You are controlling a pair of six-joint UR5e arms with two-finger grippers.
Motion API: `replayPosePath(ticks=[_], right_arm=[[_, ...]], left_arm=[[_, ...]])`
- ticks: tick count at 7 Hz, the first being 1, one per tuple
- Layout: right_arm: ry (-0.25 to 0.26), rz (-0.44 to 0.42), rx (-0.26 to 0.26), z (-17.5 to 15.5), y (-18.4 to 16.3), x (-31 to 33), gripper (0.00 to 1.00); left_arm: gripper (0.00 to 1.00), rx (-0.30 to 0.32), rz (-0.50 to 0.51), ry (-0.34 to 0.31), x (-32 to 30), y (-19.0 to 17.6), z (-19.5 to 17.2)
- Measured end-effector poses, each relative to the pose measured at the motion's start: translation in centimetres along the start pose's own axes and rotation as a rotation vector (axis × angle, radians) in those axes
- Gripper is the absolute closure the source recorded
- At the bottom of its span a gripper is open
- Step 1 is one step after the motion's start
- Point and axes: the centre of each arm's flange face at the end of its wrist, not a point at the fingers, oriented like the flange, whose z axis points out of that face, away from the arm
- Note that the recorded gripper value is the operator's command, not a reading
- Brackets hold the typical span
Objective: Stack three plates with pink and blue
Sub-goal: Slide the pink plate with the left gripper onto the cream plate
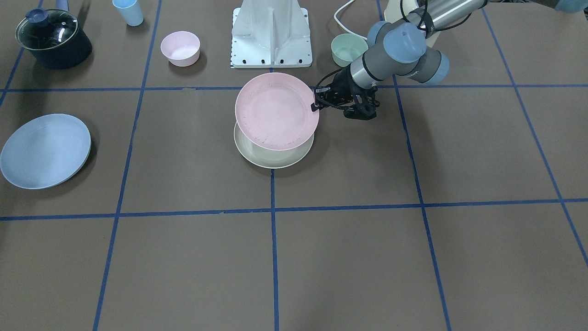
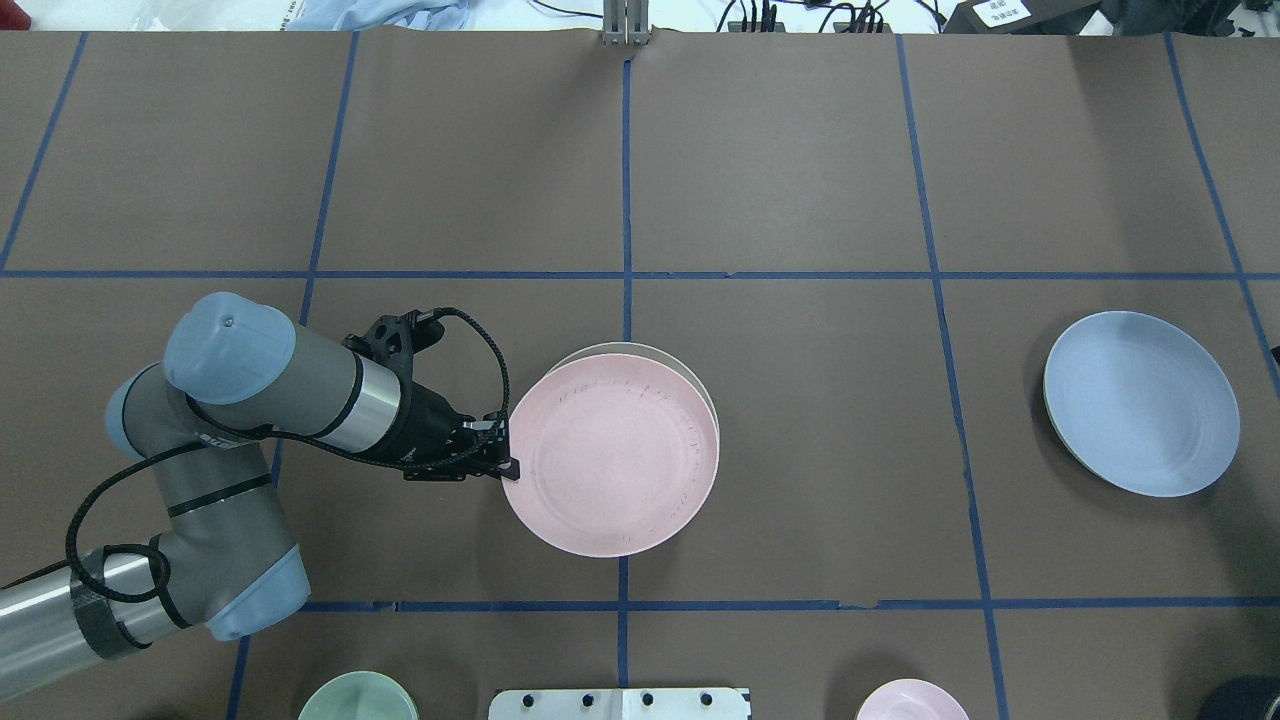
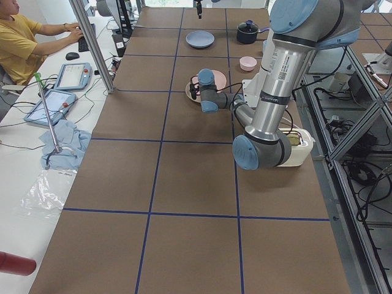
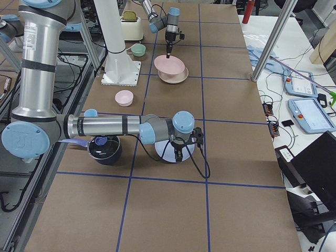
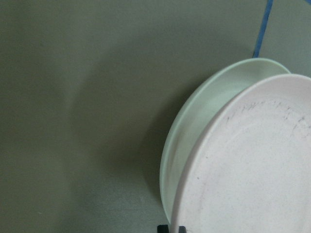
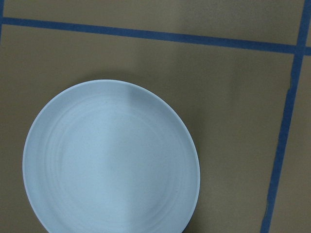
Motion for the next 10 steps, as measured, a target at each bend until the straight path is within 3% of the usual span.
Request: replayPosePath(ticks=[4,5,6,7,10], right_arm=[[-0.001,-0.007,-0.004,0.2,-0.1,-0.3,0.0],[-0.002,-0.01,-0.006,0.3,-0.1,-0.4,0.0],[-0.002,-0.012,-0.007,0.3,-0.1,-0.5,0.0],[-0.002,-0.013,-0.008,0.4,-0.1,-0.6,0.0],[-0.003,-0.016,-0.01,0.5,-0.1,-0.7,0.0]], left_arm=[[1.0,0.092,0.075,0.011,1.1,-0.4,0.5],[0.86,0.101,0.086,0.01,1.1,-0.5,0.5],[0.21,0.11,0.093,0.011,1.2,-0.6,0.5],[0.01,0.118,0.096,0.011,1.2,-0.7,0.5],[0.0,0.119,0.099,0.021,2.0,-0.6,0.1]])
